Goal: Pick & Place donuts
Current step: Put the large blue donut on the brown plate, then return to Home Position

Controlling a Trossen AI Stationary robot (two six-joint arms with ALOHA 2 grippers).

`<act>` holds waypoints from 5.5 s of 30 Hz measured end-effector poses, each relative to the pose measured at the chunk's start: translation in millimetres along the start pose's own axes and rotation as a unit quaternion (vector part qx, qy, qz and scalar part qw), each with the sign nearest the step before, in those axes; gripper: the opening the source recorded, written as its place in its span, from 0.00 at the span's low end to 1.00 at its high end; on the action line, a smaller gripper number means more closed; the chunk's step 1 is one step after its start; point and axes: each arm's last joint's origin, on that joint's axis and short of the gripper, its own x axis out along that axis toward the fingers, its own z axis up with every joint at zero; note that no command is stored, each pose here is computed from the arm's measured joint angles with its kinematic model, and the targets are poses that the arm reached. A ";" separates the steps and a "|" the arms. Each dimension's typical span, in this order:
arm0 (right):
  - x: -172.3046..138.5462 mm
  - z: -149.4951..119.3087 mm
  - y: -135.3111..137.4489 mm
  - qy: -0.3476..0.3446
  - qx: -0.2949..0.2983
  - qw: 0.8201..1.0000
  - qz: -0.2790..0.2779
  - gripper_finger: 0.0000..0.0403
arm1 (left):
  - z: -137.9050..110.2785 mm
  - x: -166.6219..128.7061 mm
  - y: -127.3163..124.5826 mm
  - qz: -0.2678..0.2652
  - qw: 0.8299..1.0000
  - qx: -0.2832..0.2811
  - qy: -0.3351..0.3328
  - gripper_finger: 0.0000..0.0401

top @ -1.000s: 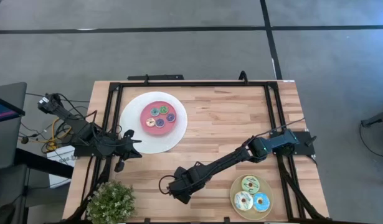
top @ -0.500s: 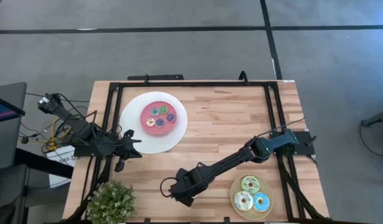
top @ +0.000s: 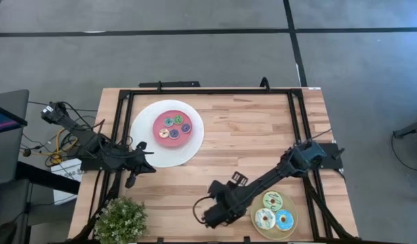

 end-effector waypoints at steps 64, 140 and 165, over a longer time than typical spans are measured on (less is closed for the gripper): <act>-30.8 -217.2 -147.6 0.050 0.164 0.968 0.185 0.72 | 3.8 -1.2 7.1 0.116 0.981 -0.135 -0.082 0.00; 90.1 -116.8 -289.6 -0.427 -0.011 0.866 0.259 0.00 | -29.1 -4.8 80.6 0.151 0.939 0.093 -0.294 0.00; 104.9 -158.1 -314.0 -0.618 -0.025 0.732 0.286 0.00 | -29.4 -4.4 80.8 0.151 0.940 0.089 -0.293 0.00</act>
